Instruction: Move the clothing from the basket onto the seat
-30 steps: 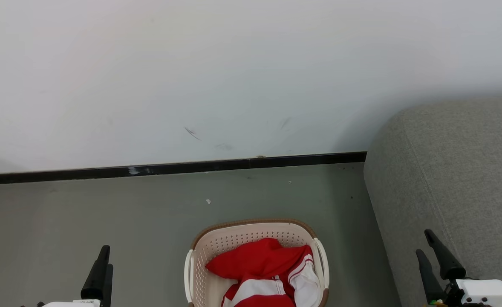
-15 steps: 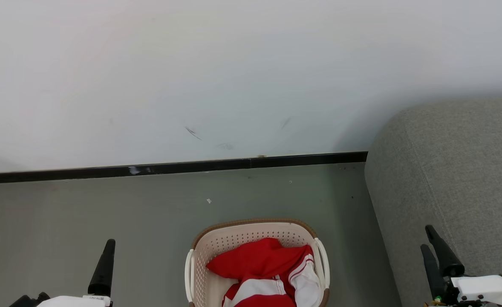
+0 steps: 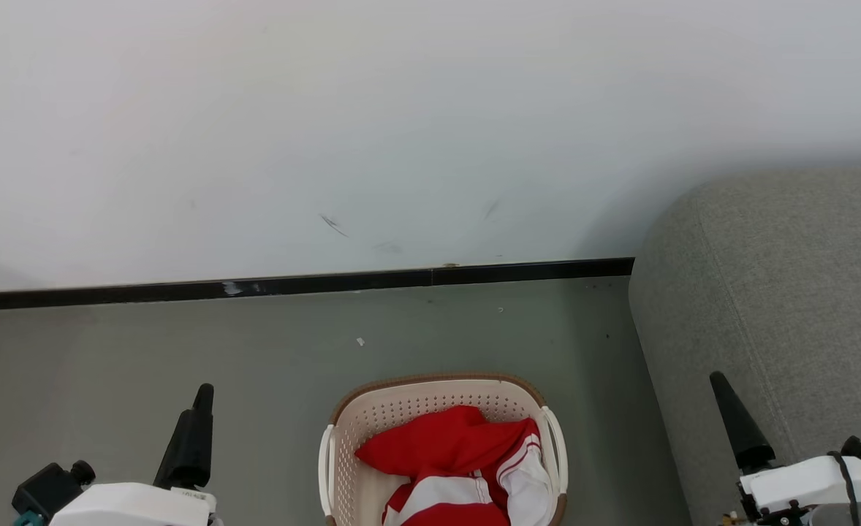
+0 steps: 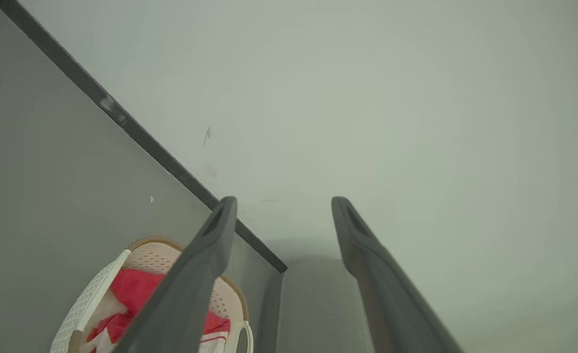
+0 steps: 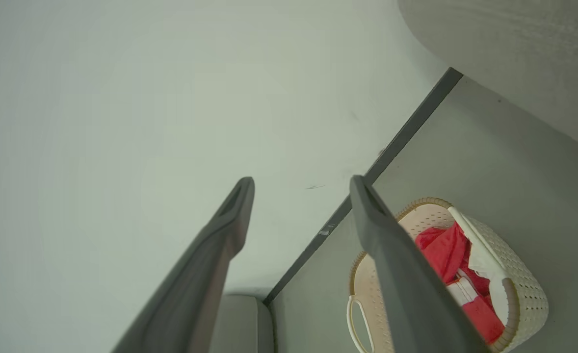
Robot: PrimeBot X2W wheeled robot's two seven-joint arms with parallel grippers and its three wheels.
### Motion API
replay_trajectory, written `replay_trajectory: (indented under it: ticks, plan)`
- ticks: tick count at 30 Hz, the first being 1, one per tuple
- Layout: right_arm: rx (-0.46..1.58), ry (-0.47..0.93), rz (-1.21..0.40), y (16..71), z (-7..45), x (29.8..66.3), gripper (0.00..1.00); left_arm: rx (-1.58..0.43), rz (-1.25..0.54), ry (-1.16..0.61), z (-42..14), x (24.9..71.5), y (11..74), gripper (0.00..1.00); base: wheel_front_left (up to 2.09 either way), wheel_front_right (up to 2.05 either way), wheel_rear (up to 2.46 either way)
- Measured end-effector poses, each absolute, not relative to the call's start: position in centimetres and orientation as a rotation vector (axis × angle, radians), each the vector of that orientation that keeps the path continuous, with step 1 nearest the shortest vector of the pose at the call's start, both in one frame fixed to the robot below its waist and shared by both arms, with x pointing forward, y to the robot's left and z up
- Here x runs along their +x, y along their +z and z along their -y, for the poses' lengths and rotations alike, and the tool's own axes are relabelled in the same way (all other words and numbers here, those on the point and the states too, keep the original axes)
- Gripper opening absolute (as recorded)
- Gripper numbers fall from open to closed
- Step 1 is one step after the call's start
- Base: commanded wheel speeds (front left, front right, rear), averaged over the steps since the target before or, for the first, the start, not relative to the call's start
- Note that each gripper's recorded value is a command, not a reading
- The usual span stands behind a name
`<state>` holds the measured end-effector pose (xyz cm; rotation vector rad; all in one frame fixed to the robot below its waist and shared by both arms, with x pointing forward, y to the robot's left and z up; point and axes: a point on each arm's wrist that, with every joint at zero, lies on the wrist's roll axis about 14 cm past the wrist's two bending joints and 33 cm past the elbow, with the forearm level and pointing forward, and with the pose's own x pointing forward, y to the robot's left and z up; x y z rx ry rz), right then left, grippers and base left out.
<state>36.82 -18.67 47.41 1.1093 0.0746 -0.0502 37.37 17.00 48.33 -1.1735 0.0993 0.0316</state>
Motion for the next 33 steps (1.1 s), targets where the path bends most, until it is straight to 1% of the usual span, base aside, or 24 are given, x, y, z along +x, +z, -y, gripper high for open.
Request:
replay_trajectory:
  ticks: [9, 12, 33]
  plan:
    - [0.960, -0.009, -0.050, 48.3, 17.8, 37.1, 1.00, -0.990, -0.091, 0.014, -16.6, 37.5, 48.9, 1.00, 0.00, 0.00, 0.00]
    - [0.891, 0.005, -0.044, 48.5, 17.5, 37.1, 1.00, -0.898, -0.088, -0.001, -16.4, 37.5, 49.1, 1.00, 0.00, 0.00, 0.00]
    - [0.504, 0.080, 0.017, 50.0, 16.2, 37.3, 1.00, -0.502, -0.032, -0.039, -14.8, 37.5, 50.1, 1.00, 0.00, 0.00, 0.00]
